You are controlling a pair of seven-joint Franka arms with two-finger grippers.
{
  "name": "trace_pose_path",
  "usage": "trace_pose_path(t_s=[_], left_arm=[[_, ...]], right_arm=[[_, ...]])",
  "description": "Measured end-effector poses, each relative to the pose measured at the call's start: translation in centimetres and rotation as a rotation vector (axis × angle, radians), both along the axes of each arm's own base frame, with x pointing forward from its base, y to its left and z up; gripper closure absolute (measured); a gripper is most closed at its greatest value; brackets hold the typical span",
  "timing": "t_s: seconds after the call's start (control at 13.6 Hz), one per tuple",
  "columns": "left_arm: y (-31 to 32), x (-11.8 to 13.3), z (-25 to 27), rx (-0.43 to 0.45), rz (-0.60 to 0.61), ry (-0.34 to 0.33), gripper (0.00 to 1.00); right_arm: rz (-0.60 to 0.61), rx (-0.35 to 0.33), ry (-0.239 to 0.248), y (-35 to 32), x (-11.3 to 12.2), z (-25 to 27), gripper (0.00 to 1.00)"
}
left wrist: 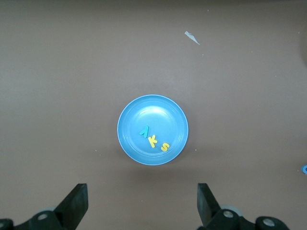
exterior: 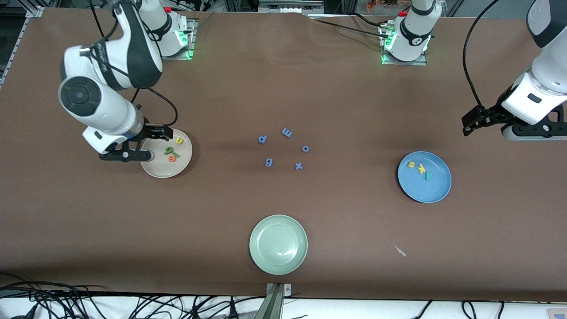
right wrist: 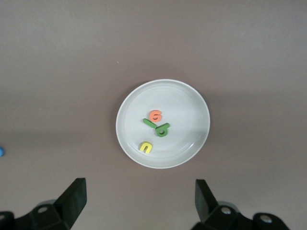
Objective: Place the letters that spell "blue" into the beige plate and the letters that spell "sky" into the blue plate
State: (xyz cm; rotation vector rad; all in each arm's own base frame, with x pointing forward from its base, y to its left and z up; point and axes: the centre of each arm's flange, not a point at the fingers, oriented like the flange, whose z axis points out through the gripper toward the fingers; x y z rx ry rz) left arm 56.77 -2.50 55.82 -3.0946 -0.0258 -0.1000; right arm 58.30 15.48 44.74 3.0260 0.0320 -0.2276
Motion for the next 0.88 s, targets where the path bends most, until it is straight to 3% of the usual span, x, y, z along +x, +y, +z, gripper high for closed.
trace_pose_path(t_s=[0.44,0.88], left_arm=[[0.0,0.4,0.4,-0.001,0.0,-0.011,0.0],[0.1,0.6,0.4,-0.001,0.003,-0.01,0.0]], right_arm=[[-0.005,0.002,0.022,0.5,-0.7,11.3,0.0],[-0.011,0.092,0.023,-6.0,-2.3,16.2,0.0]])
